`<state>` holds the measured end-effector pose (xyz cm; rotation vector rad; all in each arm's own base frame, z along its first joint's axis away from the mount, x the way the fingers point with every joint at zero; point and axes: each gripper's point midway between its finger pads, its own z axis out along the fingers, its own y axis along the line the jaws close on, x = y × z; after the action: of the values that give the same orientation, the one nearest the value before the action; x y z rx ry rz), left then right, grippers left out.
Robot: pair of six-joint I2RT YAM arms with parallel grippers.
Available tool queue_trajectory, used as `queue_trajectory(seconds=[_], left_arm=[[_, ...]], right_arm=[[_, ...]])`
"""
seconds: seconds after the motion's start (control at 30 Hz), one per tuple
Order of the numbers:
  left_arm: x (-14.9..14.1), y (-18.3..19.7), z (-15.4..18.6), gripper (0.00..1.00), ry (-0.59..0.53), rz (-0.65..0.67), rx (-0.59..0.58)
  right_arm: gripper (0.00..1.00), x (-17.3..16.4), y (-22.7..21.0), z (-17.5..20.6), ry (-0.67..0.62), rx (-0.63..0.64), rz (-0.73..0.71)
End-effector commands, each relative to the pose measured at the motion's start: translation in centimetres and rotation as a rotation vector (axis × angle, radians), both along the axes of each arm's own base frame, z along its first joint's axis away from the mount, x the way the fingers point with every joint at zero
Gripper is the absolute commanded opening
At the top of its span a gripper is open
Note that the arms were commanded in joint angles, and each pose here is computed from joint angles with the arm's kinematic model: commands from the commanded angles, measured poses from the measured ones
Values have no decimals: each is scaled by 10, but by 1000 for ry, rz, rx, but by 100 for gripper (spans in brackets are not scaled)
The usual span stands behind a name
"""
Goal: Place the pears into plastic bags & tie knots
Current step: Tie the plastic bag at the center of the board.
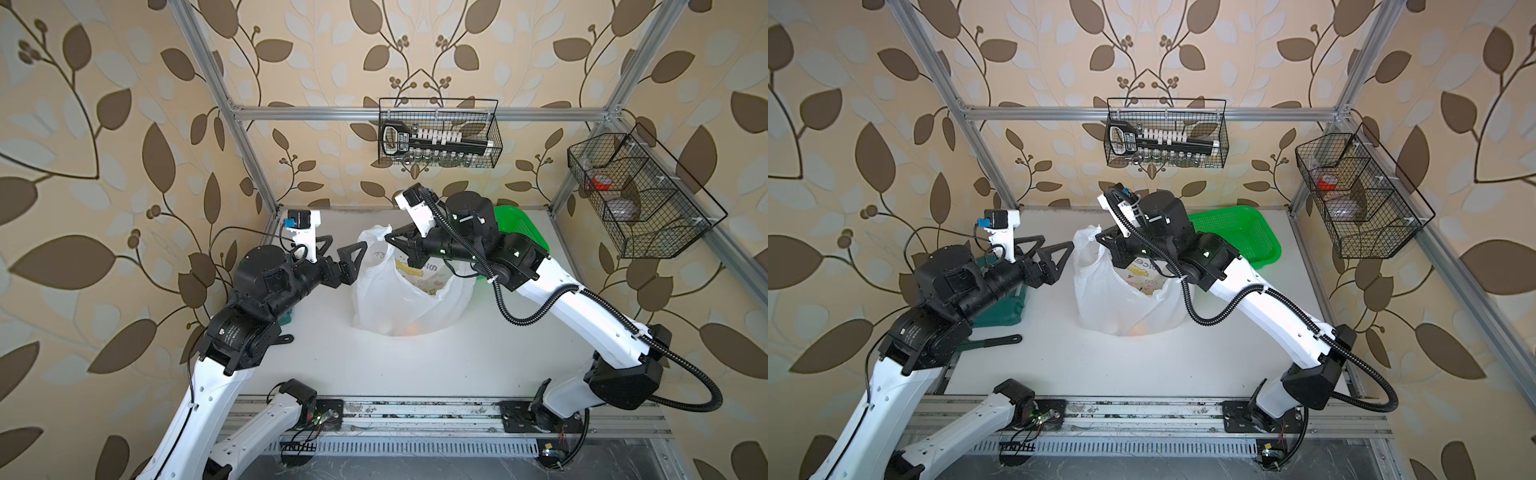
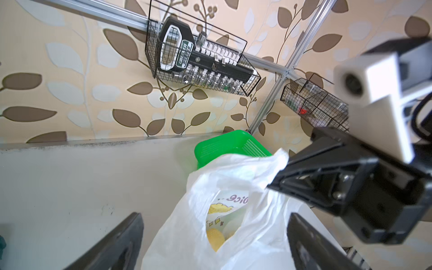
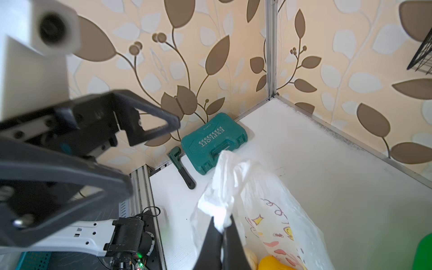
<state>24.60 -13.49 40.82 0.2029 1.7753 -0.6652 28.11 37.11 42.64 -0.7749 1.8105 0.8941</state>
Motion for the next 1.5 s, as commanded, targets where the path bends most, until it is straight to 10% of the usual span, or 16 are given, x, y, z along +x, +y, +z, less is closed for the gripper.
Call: queue_trajectory(seconds=[0.0, 0.53, 1.0, 1.3, 1.4, 1.47], left_arm=[[13, -14, -1, 97, -117, -66, 44], [-10, -56, 30, 98, -330, -356, -29], [41, -79, 8, 92, -296, -365, -105], [58, -83, -19, 31, -234, -337, -233], [57, -84, -17, 2, -223, -351, -228], [54, -87, -15, 0, -212, -373, -218]], right_arm=[[0, -9, -6, 32, -33, 60, 21], [0, -3, 2, 34, -20, 55, 23], [0, -8, 5, 51, -19, 115, 50], [0, -9, -1, 55, -33, 141, 31], [45, -6, -11, 52, -43, 131, 7], [64, -3, -30, 54, -59, 144, -30]])
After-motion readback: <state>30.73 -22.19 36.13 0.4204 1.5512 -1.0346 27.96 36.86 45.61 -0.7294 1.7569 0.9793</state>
